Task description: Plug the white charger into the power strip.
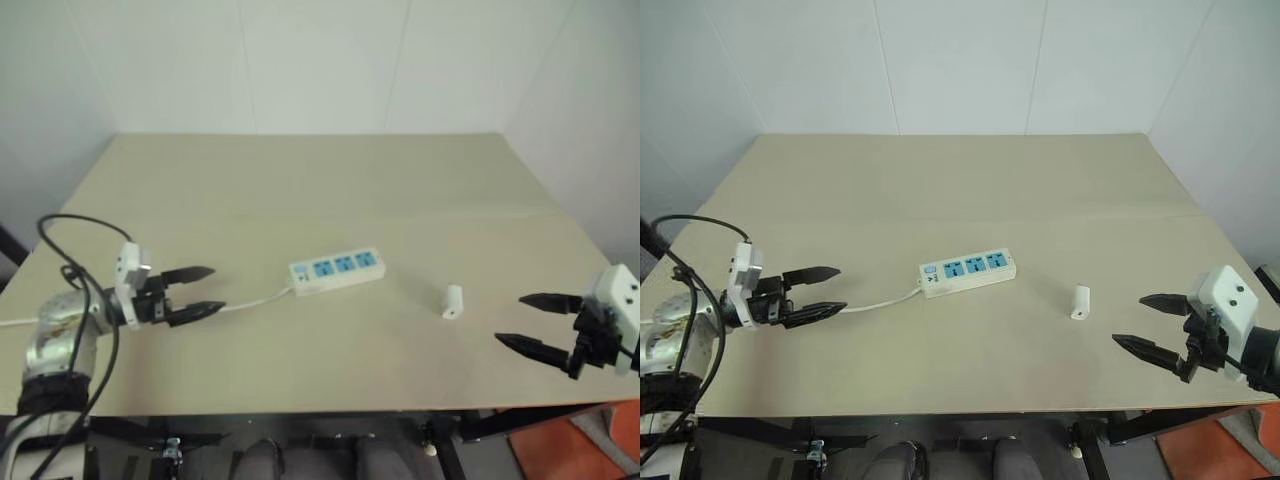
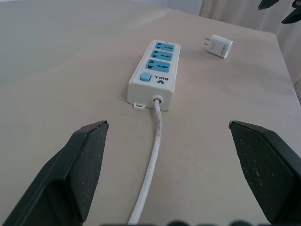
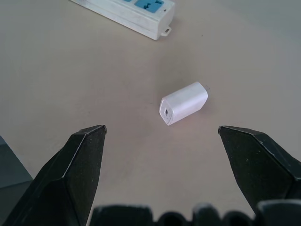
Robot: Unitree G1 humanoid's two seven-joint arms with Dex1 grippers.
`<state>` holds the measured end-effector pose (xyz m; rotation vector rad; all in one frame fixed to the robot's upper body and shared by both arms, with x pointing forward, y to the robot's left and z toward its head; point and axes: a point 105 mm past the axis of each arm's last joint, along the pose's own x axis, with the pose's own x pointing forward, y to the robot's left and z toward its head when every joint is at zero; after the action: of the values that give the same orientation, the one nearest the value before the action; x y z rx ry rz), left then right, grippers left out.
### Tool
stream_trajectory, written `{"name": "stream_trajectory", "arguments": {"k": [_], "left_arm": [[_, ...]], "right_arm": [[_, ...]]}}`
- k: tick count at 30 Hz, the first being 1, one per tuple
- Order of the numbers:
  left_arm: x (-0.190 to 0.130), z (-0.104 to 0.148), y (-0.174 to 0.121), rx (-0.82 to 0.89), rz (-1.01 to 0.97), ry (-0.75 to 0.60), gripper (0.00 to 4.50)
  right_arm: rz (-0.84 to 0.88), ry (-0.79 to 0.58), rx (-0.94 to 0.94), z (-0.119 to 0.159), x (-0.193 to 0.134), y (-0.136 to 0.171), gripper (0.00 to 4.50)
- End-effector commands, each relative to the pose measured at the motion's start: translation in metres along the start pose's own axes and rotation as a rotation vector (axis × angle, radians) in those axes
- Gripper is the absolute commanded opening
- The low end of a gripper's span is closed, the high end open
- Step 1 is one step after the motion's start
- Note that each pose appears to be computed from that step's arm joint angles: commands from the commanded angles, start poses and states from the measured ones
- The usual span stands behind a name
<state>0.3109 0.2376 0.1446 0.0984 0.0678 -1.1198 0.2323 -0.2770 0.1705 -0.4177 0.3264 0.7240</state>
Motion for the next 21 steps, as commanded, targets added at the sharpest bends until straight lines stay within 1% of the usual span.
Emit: {"name": "stream_trajectory", "arguments": {"k": [1,12,21], "left_arm": [[0.004,0.007,0.001,0.037,-0.030,-0.010,4.48],[0.013,0.004,0.008,0.046,-0.069,-0.007,4.48],[0.025,0.001,0.013,0.045,-0.098,-0.030,4.48]], "right_arm": [[-0.030,-0.033,-0.050,0.014,-0.008,-0.001,4.50],[-0.065,-0.022,-0.055,0.015,-0.018,0.002,4.50],[-0.079,-0.029,-0.062,0.015,-0.016,0.010,4.50]]}}
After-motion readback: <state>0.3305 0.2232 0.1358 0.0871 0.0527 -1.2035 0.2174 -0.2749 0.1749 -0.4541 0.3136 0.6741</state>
